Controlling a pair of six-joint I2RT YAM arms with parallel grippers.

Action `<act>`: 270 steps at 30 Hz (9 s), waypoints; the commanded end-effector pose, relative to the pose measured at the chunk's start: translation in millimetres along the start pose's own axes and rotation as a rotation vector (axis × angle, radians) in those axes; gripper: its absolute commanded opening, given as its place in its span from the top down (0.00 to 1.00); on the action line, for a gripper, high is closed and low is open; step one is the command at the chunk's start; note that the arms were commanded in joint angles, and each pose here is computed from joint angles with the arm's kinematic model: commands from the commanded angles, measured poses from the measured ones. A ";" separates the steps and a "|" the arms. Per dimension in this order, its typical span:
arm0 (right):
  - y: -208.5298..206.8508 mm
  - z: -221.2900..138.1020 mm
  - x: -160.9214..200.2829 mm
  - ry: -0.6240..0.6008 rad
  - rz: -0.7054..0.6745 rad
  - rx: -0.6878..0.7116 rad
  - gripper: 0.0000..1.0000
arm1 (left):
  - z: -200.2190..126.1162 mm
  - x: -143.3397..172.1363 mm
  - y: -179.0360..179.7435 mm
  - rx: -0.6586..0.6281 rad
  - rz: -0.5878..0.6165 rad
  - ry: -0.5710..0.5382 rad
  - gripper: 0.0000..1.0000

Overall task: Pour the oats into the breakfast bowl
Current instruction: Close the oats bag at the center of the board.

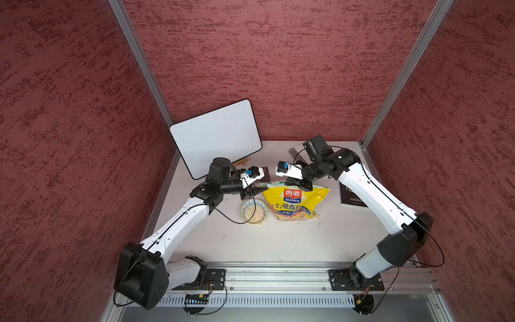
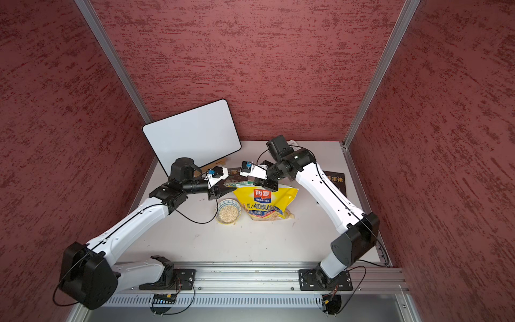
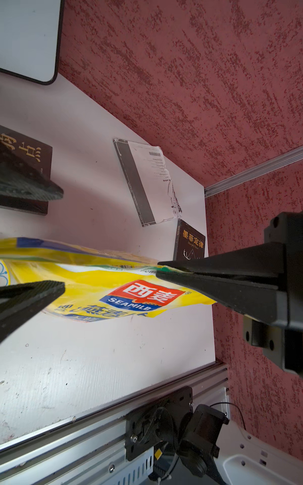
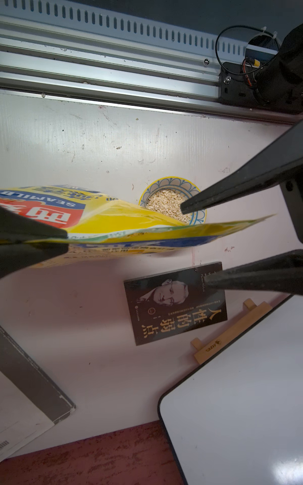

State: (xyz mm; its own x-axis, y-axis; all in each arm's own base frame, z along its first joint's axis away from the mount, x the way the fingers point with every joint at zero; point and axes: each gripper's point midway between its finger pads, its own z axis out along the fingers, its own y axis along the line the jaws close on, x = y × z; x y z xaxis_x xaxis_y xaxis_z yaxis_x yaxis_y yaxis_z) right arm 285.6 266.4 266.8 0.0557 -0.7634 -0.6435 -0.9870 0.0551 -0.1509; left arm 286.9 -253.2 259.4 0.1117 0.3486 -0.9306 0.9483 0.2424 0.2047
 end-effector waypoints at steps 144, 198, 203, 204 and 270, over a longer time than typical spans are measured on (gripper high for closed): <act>2.0 -72.9 50.0 -0.141 0.138 0.166 0.96 | 64.3 -33.6 -13.1 0.237 0.169 0.004 0.98; -10.9 -23.6 31.9 -0.034 -0.017 0.161 0.90 | 41.9 -56.0 -21.9 0.193 0.204 -0.093 1.00; -10.2 -30.1 44.7 0.020 -0.010 0.168 1.00 | 39.9 -54.4 -21.2 0.187 0.201 -0.090 1.00; -10.7 -30.4 46.5 0.028 -0.010 0.168 1.00 | 39.5 -54.0 -21.0 0.186 0.200 -0.089 1.00; -17.0 -89.6 75.4 0.018 0.097 0.317 0.93 | 52.3 -26.6 -11.4 0.141 0.186 0.066 0.95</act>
State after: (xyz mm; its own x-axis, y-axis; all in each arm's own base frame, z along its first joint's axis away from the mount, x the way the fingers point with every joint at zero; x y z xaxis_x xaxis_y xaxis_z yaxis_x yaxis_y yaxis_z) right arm 294.5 150.7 274.7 -0.0691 -0.7739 -0.6295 -0.9074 0.3110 -0.2827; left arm 286.0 -311.0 259.7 0.2701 0.4270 -0.8630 0.9481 0.0380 0.3156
